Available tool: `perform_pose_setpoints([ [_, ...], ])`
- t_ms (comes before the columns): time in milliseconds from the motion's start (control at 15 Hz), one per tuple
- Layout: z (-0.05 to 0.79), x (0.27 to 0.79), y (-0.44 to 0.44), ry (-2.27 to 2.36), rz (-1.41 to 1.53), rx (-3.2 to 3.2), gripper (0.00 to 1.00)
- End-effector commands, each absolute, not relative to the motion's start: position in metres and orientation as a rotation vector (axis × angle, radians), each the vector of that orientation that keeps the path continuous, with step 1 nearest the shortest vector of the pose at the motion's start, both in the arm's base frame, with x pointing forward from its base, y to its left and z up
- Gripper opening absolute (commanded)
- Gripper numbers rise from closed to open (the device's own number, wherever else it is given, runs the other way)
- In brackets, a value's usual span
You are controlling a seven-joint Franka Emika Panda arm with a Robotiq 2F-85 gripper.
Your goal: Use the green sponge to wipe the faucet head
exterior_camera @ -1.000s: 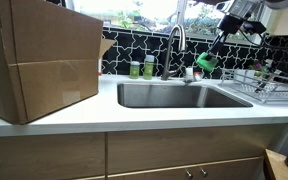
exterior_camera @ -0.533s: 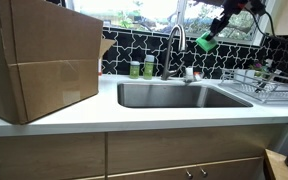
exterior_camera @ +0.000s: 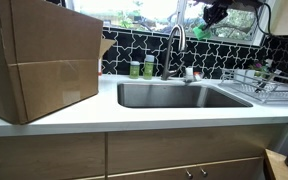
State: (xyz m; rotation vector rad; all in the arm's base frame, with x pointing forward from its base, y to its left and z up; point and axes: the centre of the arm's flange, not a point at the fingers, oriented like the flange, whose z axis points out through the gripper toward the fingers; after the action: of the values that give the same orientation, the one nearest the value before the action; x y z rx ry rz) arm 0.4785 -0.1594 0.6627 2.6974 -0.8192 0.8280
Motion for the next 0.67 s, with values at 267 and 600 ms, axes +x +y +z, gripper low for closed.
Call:
perform_pose_setpoints([
  [267,0.673,0.494,-0.167,-0.957,0.856,2.624,0.07],
  [600,0.674,0.494,-0.167,-0.955,0.857,2.624,0.07],
])
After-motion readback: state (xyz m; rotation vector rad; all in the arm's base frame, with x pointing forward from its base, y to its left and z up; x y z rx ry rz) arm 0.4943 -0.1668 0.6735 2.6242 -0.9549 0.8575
